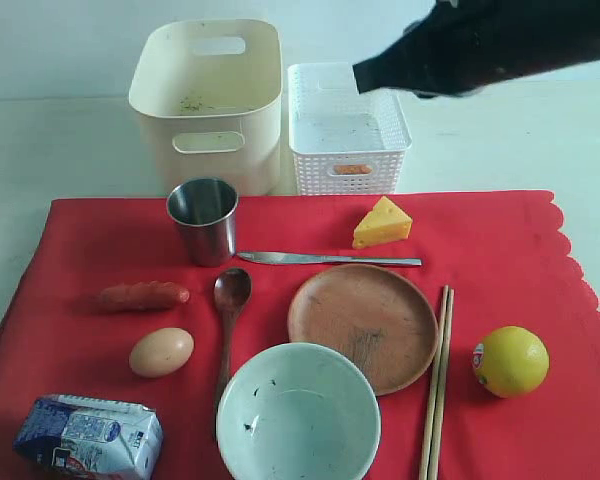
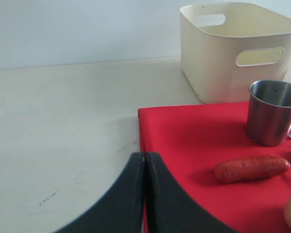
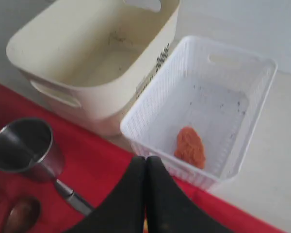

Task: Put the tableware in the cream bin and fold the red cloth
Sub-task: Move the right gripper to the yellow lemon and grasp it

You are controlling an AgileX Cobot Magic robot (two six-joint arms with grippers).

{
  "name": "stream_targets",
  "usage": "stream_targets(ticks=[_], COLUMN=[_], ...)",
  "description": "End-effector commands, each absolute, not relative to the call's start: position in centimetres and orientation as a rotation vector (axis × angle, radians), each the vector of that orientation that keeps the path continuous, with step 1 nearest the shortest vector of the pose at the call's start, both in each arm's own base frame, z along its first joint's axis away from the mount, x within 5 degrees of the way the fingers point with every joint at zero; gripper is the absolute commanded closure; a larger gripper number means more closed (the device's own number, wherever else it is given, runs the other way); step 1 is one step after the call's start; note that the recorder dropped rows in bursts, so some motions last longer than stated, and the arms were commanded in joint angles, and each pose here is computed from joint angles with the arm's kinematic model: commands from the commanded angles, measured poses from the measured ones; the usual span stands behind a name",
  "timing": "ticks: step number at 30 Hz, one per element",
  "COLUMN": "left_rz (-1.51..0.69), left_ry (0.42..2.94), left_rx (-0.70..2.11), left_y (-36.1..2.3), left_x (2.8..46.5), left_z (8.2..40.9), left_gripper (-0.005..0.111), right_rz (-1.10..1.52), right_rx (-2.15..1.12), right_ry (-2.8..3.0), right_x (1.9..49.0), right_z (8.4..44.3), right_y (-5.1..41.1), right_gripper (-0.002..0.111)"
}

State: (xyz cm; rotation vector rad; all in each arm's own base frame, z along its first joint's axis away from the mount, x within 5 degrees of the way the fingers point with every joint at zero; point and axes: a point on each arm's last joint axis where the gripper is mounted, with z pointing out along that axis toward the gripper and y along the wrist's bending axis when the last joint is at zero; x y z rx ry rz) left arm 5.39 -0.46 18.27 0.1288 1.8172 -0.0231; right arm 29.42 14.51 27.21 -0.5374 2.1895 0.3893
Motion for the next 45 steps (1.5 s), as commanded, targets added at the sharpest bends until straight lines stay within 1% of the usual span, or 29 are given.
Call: stream_targets(ticks=[1,3,5,12,16,18,21,24,28,31,36,42,45], left_rz=[-0.027,-0.027,-0.027,-0.027,-0.027,-0.027,-0.027,-0.027,-0.027,-0.027,-0.027,-0.027,-0.027], left_ry=[1.803,1.803,1.803,1.803,1.803,1.803,1.803,1.803,1.803,1.803,1.803,1.803,1.803], left_rx=[0.122,0.122,0.122,0.122,0.122,0.122,0.122,0.122,0.122,0.122,0.122,0.122,0.122], left_y=[-0.5,-0.5,-0.5,-0.5,-0.5,-0.5,-0.5,-0.5,-0.5,-0.5,-0.5,-0.5,-0.5], left_x=[5.4,5.4,5.4,5.4,5.4,5.4,5.4,5.4,5.4,5.4,5.4,5.4,5.4], left_z=[18.4,18.4,18.4,18.4,18.4,18.4,18.4,18.4,18.4,18.4,18.4,18.4,18.4], left_gripper=[0.104,0.104,0.104,0.104,0.104,0.104,0.104,0.104,0.104,0.104,0.104,0.104,0.104], right_rz=[0.391,0.386,0.37,0.343,0.361,0.342,0.327,0.334,0.341,0.321,0.247,0.192,0.167], right_rx=[-0.51,-0.502,-0.497,-0.498,-0.554,-0.616,-0.632,-0.584,-0.542,-0.495,-0.466,-0.452,-0.447], right_ry=[2.296,2.349,2.379,2.457,2.548,2.569,2.573,2.554,2.526,2.515,2.55,2.607,2.616], right_x=[27.3,26.5,25.8,24.2,23.0,22.3,21.1,19.8,18.0,17.3,16.3,16.4,16.7], right_z=[24.4,22.8,21.6,19.0,18.0,17.8,17.7,18.0,18.3,17.4,14.6,12.5,11.8], right_y=[13.5,13.2,12.8,11.9,11.7,11.5,10.9,10.2,9.3,8.7,7.8,7.5,7.4], right_gripper=[0.106,0.101,0.094,0.065,0.045,0.033,0.023,0.02,0.02,0.02,0.02,0.02,0.025])
